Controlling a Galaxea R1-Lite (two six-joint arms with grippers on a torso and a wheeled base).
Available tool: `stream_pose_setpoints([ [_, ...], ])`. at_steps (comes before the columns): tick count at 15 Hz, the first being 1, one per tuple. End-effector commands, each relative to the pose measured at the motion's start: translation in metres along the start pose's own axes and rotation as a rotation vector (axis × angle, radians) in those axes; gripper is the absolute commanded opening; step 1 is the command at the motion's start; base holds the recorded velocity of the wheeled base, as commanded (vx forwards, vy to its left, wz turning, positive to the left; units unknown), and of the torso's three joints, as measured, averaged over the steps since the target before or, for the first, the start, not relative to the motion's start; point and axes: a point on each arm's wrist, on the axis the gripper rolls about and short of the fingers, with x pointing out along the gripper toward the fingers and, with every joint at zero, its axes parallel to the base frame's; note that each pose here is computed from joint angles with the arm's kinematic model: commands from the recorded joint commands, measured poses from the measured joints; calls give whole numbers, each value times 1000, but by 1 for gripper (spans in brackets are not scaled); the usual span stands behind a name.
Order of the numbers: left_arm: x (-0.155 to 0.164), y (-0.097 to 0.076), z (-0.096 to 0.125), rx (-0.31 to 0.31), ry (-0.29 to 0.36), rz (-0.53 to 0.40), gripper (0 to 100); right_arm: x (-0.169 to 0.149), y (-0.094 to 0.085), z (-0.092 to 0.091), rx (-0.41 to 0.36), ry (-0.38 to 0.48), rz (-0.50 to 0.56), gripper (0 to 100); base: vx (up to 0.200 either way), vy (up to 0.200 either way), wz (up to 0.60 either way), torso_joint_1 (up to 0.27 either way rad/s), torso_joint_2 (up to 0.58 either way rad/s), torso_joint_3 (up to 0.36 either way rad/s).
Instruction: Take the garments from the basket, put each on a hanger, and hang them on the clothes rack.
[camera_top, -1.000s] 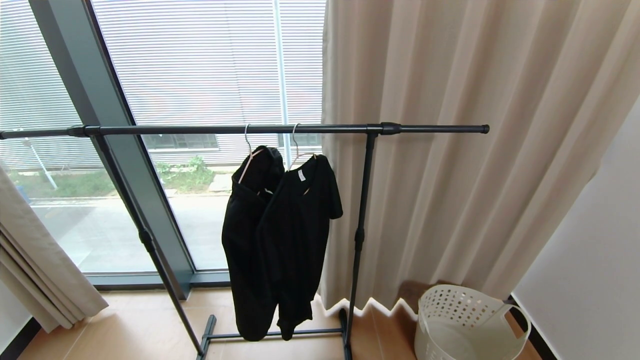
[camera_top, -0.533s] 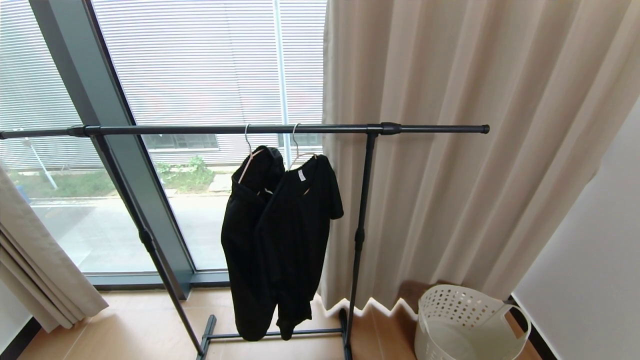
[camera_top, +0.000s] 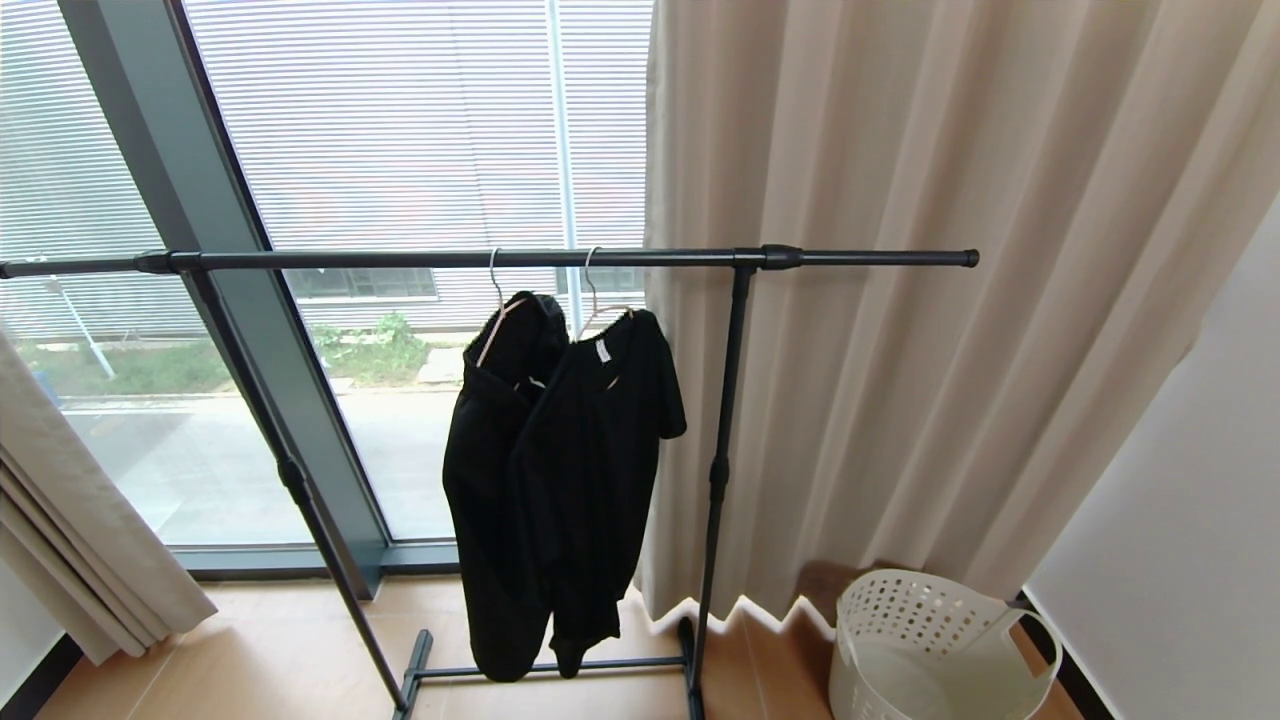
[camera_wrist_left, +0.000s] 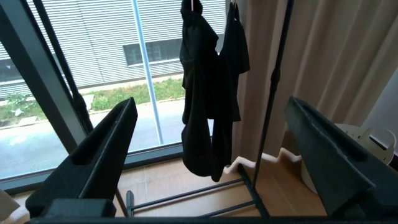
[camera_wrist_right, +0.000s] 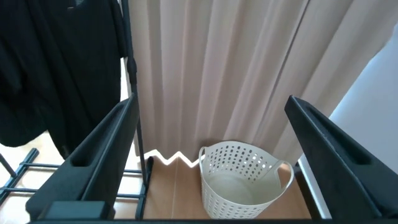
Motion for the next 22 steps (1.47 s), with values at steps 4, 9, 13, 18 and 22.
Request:
stream_pose_setpoints([
  [4,0,0,0,1,-1,3,100,-1,2,2,7,-4,110,100,0,0,0,0,0,0],
  [9,0,0,0,1,-1,3,100,-1,2,1,8,-5,110,100,0,0,0,0,0,0],
  [13,0,0,0,1,-1,3,100,-1,2,1,8,-5,110,100,0,0,0,0,0,0],
  [18,0,0,0,1,-1,3,100,-1,2,1,12,-8,106,100,0,0,0,0,0,0],
  [22,0,0,0,1,-1,3,100,-1,2,1,12,-8,106,100,0,0,0,0,0,0],
])
